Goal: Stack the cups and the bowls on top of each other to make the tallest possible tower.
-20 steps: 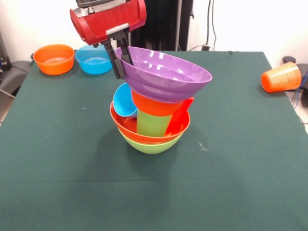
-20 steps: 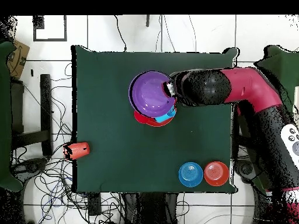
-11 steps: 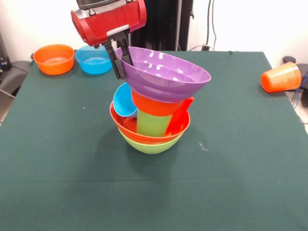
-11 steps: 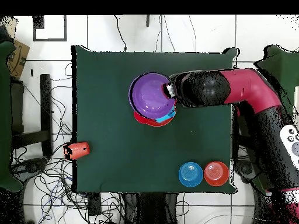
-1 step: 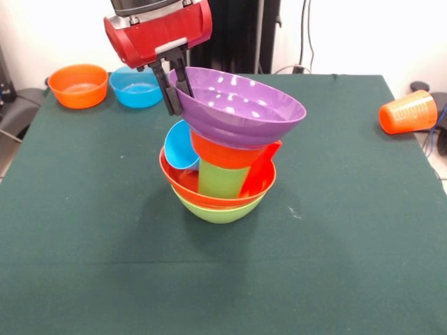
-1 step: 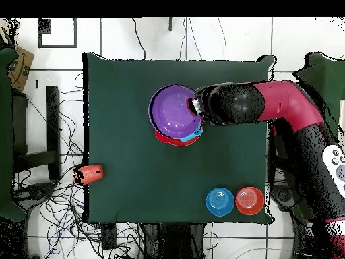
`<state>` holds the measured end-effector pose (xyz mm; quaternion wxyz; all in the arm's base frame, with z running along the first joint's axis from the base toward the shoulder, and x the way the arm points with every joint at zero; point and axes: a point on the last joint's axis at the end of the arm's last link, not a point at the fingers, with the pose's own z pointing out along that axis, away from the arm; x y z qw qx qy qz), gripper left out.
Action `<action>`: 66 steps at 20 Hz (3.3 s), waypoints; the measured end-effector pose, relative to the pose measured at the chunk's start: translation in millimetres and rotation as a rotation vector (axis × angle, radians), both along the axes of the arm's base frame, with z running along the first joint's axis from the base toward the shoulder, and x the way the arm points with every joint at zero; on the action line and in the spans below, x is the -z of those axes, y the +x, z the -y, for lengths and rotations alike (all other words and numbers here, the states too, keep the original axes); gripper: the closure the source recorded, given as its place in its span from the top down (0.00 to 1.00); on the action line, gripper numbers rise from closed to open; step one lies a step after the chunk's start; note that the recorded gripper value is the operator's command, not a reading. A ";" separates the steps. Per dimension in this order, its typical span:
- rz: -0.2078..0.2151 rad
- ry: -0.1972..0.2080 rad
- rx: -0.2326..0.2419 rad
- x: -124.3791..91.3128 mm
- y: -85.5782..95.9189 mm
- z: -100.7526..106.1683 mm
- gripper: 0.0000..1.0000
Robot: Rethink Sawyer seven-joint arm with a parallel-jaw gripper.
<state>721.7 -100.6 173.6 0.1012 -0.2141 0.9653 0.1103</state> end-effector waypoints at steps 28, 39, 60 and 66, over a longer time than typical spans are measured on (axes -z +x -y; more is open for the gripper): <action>-0.028 -0.005 -0.005 9.8 -11.5 -0.2 0.00; -0.032 -0.005 -0.008 11.0 -13.2 -0.9 0.00; -0.037 -0.006 -0.007 12.8 -15.2 -0.1 0.00; -0.038 -0.006 -0.007 12.9 -15.3 0.0 0.00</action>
